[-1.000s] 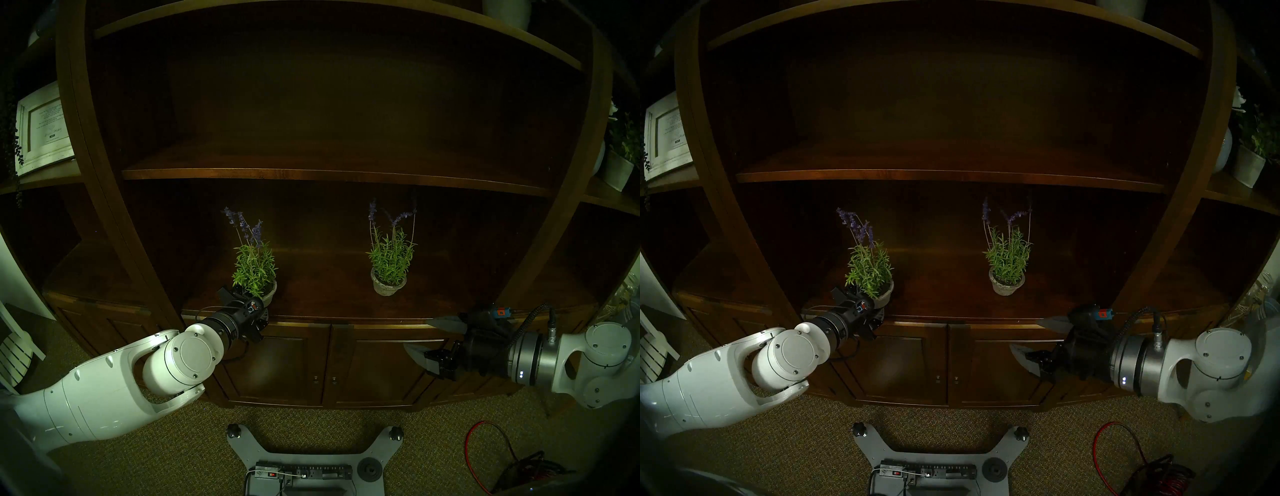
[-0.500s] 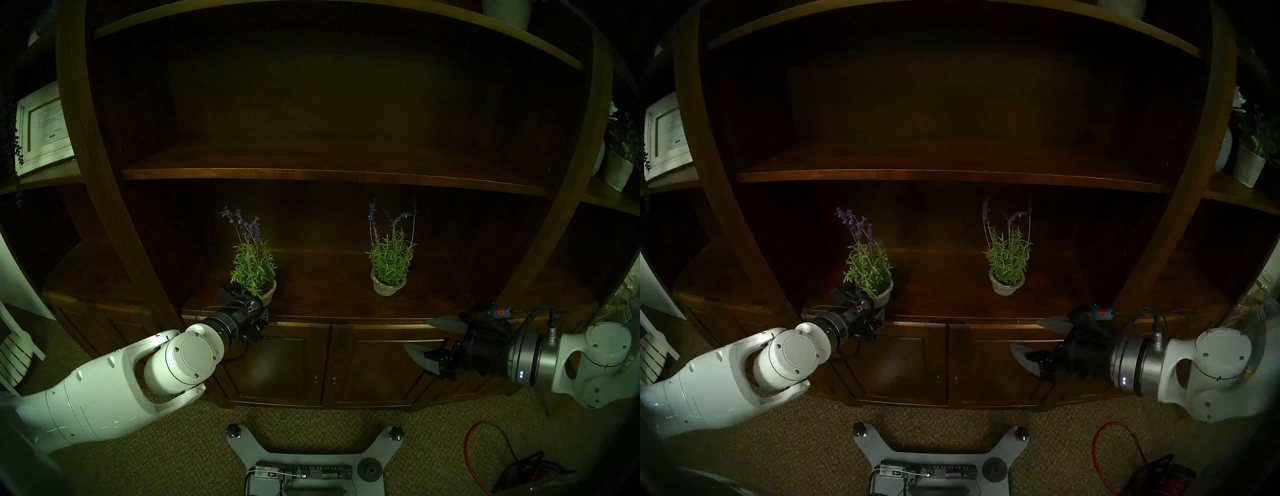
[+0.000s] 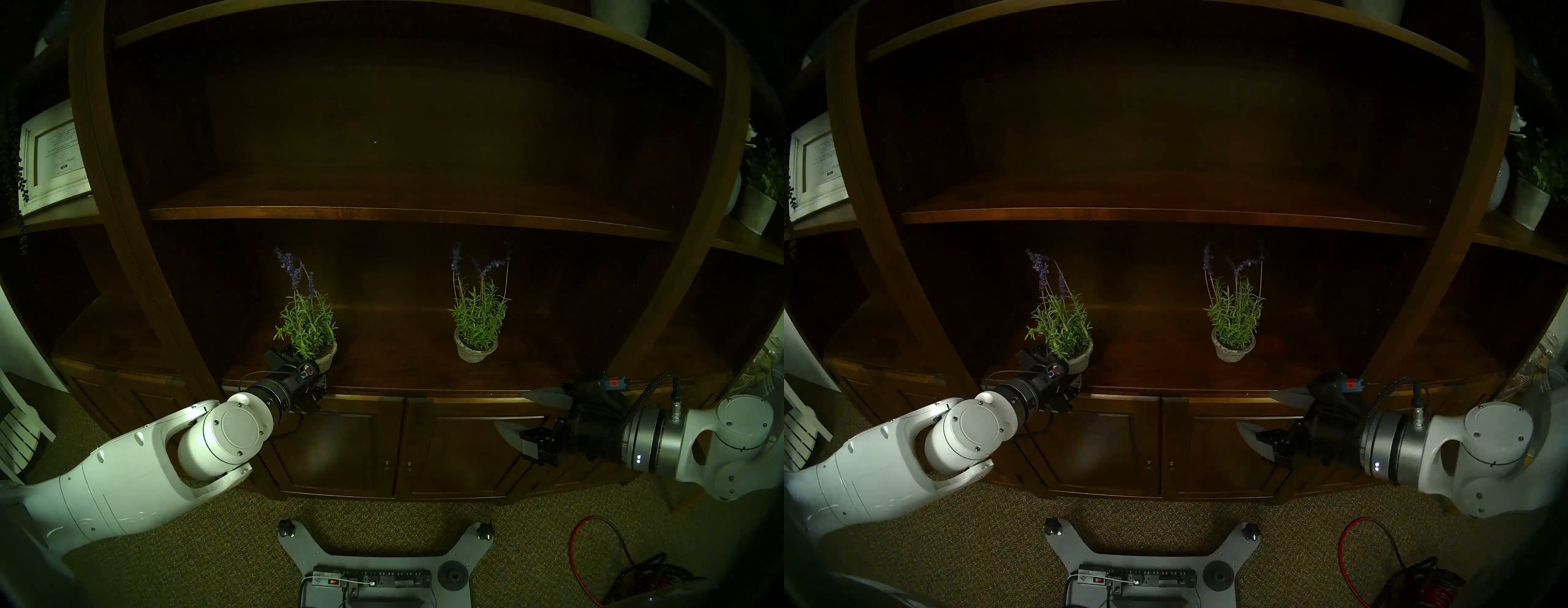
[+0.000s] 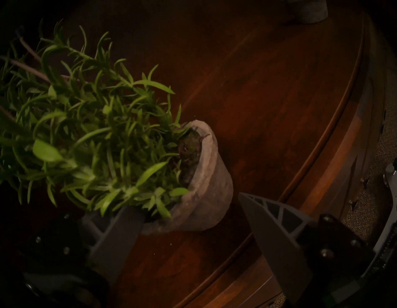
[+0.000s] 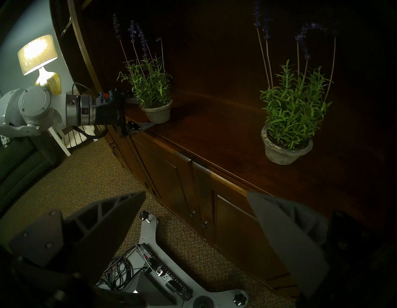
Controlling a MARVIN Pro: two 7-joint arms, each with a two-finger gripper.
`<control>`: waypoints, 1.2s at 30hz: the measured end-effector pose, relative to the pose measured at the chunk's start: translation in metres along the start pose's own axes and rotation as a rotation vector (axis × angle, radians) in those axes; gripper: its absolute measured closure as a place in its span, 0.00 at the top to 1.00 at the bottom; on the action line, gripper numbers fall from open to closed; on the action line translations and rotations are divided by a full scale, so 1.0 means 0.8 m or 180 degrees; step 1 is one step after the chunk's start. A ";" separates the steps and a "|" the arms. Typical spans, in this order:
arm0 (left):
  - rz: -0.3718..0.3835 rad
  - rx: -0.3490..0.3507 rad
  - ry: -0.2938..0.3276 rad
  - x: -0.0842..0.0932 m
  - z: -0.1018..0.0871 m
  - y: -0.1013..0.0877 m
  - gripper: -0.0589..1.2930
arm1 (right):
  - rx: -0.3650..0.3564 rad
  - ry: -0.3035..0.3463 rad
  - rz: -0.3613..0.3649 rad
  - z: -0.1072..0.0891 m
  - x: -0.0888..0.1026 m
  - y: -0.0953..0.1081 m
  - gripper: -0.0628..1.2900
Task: Place the fake decorative plant upright
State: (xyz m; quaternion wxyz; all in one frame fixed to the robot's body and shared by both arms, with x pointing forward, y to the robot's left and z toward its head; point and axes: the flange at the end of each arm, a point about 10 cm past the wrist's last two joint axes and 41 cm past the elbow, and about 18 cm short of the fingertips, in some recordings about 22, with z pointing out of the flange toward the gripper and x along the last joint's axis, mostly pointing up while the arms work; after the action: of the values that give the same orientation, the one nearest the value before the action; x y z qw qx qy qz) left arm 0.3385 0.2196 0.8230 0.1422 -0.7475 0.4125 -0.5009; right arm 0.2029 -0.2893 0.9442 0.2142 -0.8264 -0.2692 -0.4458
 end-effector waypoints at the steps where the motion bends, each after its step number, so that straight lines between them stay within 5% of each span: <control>1: 0.0000 -0.0002 0.0003 0.000 0.000 0.000 0.80 | 0.0000 0.0000 0.0000 0.000 0.000 0.000 0.94; 11: 0.0014 -0.0038 0.0002 0.000 -0.008 0.003 0.76 | 0.0000 0.0000 0.0000 0.000 0.000 0.000 0.94; 36: -0.0042 0.0036 -0.0064 -0.007 -0.008 0.000 0.92 | 0.0000 0.0000 0.0000 0.000 0.000 0.000 0.94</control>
State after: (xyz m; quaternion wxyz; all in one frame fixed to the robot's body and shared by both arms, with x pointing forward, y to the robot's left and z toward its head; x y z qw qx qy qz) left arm 0.3316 0.2250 0.8224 0.1473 -0.7543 0.4033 -0.4966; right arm 0.2029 -0.2893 0.9442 0.2142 -0.8264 -0.2693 -0.4458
